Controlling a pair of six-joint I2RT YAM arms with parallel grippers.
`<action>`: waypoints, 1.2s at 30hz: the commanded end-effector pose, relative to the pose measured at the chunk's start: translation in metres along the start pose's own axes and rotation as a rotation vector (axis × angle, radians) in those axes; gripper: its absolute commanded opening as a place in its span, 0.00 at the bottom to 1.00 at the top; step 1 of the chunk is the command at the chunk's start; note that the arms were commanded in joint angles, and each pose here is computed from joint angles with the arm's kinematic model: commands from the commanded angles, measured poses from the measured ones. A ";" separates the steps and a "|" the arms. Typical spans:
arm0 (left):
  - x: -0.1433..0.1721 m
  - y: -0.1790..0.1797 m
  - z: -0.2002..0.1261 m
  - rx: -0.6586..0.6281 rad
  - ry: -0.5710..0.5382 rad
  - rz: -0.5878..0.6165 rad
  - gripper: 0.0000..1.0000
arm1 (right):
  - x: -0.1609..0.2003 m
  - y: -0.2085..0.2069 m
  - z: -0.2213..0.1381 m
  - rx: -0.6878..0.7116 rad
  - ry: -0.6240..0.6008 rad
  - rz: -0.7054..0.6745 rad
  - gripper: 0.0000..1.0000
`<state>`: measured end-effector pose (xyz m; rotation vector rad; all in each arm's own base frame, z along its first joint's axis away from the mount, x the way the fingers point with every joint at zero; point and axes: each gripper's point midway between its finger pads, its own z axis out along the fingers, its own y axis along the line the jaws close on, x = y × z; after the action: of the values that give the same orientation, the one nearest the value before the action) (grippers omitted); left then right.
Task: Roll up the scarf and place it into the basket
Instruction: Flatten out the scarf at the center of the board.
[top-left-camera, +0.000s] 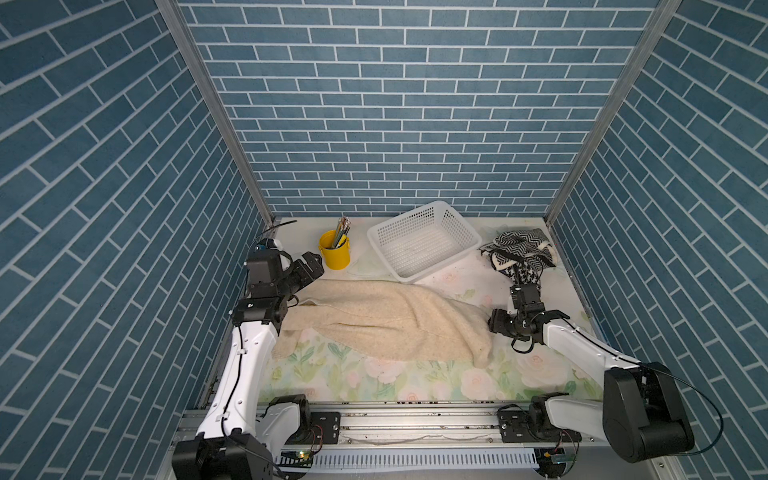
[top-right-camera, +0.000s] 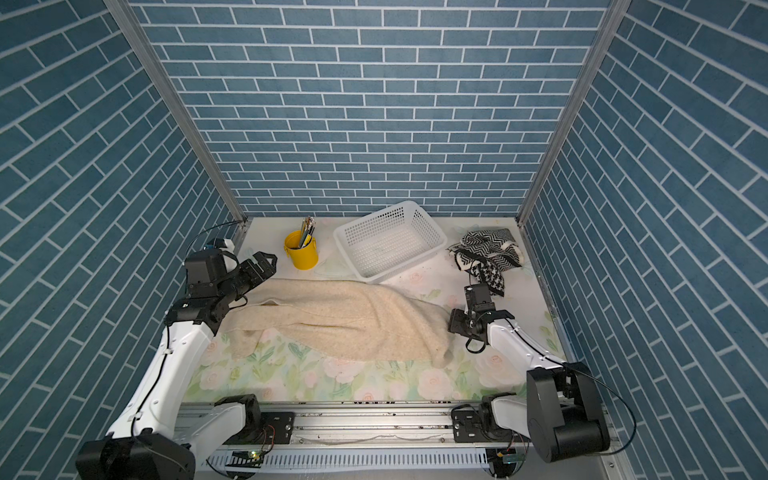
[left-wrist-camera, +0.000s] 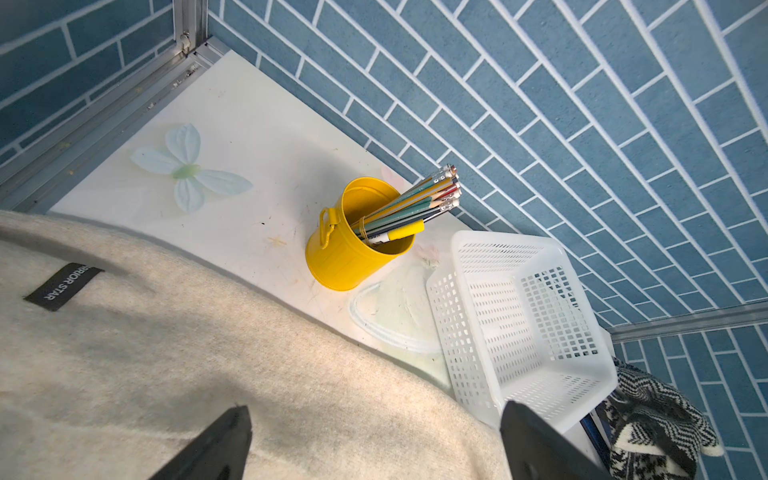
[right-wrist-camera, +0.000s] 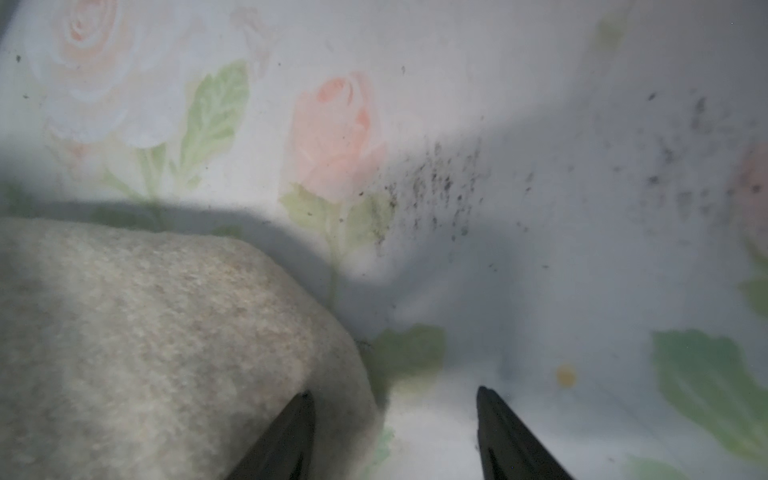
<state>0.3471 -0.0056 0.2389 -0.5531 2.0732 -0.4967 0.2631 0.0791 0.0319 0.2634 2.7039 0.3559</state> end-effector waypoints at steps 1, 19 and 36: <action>-0.004 -0.004 0.002 0.023 -0.012 0.023 1.00 | 0.004 0.018 0.010 -0.118 0.018 0.057 0.58; -0.003 -0.003 -0.004 0.015 -0.020 0.021 1.00 | -0.161 0.034 -0.144 0.160 -0.464 -0.126 0.00; 0.051 0.006 -0.003 0.041 0.099 0.005 1.00 | -0.080 0.022 -0.090 0.133 -0.256 -0.160 0.75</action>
<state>0.3288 -0.0157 0.2263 -0.5154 2.0896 -0.5281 0.3297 0.0475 0.1795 0.1623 2.3614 0.0154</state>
